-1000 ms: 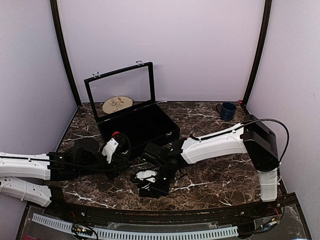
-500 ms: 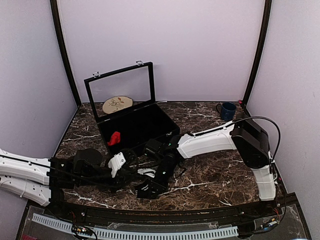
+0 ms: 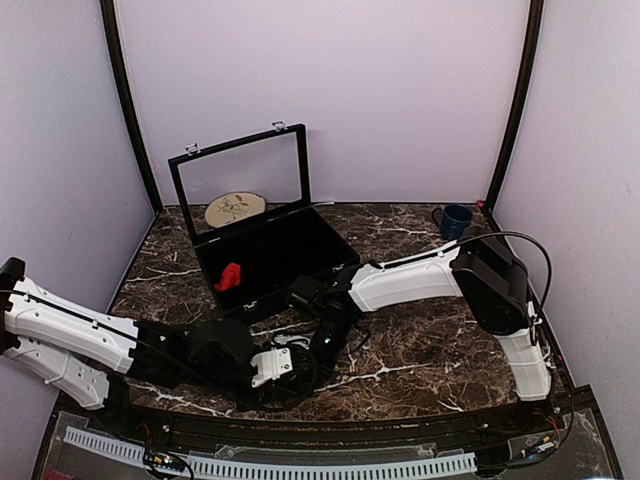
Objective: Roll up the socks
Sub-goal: Roll the sock at the center of the board.
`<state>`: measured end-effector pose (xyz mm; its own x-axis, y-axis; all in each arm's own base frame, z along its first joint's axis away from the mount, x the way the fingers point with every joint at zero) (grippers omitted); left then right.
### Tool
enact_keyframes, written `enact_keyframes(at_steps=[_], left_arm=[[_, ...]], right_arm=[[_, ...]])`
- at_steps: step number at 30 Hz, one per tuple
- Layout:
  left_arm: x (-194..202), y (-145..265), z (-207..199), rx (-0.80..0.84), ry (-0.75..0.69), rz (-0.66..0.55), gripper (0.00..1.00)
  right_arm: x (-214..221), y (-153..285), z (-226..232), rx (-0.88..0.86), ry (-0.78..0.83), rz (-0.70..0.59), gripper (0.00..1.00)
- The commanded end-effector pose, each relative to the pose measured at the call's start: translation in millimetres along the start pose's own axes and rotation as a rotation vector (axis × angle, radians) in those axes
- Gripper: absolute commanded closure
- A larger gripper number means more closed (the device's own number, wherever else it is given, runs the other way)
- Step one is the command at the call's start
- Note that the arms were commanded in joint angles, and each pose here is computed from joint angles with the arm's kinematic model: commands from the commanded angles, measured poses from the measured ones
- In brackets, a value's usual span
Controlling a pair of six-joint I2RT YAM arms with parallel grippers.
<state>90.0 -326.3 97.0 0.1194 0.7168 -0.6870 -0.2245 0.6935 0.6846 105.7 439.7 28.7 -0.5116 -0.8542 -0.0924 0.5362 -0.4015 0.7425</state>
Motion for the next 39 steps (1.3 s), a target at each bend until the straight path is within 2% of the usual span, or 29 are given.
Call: enact_keyframes(at_steps=[1,11,31,35,39], left_arm=[[9.6,-7.7,-4.2,0.008,-0.071,0.097,0.63],[30.3,-23.1,7.5,-0.072,-0.085,0.221,0.6],[44.4,-42.6,13.4,-0.048,-0.078,0.322,0.61],[48.2,-45.2,14.9,-0.031,-0.066,0.345,0.64],[51.2,-47.8,13.5,-0.006,-0.049,0.368,0.71]], right_arm=[[24.5,-16.2,-40.9,0.109,-0.079,0.093,1.0],[26.2,-15.3,-39.2,0.104,-0.074,0.098,1.0],[30.3,-13.8,-37.8,0.101,-0.075,0.101,1.0],[30.6,-13.0,-37.4,0.103,-0.074,0.1,1.0],[30.8,-12.7,-37.3,0.104,-0.074,0.1,1.0]])
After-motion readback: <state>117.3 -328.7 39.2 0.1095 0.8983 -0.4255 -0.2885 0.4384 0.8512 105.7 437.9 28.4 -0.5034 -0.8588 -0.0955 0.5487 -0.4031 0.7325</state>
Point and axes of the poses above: each gripper's point midway between its finger pads, its own y axis back along the fingers, its own z axis along the line the jaws close on, x = y × z, the point moved 1 cm from there along y, back along the fingers, and after that the axes turned 11 degrees about -y, right-handed, at the moved point
